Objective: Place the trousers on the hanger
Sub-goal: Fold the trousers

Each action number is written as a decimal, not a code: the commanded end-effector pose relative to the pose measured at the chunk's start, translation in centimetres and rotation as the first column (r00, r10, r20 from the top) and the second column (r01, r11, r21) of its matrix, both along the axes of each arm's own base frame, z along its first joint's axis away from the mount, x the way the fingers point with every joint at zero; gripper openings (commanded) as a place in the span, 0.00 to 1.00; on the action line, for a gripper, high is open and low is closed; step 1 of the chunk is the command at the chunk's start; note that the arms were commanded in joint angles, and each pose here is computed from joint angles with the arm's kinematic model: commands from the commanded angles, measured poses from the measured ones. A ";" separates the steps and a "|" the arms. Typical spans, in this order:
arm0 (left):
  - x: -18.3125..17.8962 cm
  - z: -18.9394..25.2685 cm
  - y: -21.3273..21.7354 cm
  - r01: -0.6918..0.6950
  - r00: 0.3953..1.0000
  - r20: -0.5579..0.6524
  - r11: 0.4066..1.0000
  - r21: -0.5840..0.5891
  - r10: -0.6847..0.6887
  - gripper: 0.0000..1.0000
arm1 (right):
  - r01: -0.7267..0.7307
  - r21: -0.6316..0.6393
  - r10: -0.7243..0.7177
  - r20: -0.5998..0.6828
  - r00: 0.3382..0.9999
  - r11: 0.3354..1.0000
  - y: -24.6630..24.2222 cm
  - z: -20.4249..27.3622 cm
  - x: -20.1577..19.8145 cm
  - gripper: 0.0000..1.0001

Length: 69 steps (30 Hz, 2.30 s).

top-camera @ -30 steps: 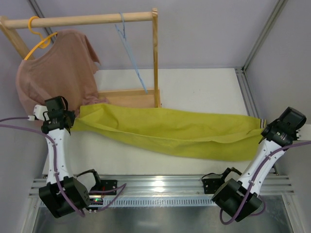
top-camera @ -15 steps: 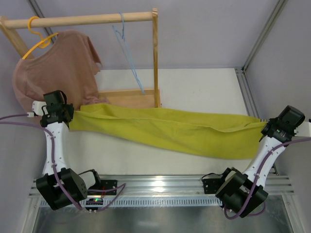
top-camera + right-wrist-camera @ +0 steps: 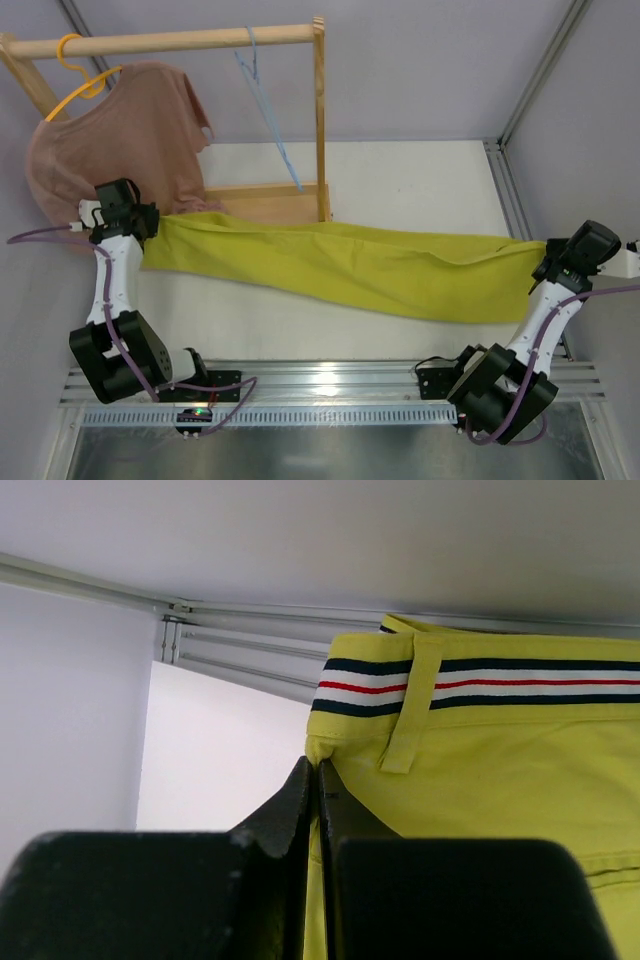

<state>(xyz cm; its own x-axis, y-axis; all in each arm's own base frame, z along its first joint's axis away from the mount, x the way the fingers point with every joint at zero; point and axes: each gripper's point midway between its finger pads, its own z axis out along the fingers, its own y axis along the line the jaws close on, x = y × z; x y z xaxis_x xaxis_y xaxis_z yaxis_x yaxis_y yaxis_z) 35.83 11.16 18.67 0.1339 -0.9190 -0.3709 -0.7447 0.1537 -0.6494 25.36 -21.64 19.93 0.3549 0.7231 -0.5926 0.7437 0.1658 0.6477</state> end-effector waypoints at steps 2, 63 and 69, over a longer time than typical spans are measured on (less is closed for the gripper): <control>3.9 3.8 0.3 0.037 0.983 0.179 0.999 0.013 -0.039 0.00 | -0.036 -0.082 0.046 0.128 0.991 0.996 -1.0 2.6 2.6 0.04; -8.1 0.3 -20.5 0.792 0.587 0.051 0.586 0.170 -0.808 0.65 | -0.977 -0.053 0.828 -0.541 -0.147 -0.208 50.8 -11.0 -3.7 0.57; -8.9 -0.6 -19.2 0.747 0.663 -0.039 0.659 0.088 -0.747 0.64 | -0.934 -0.020 0.803 -0.518 -0.295 -0.356 51.5 -9.4 -5.9 0.51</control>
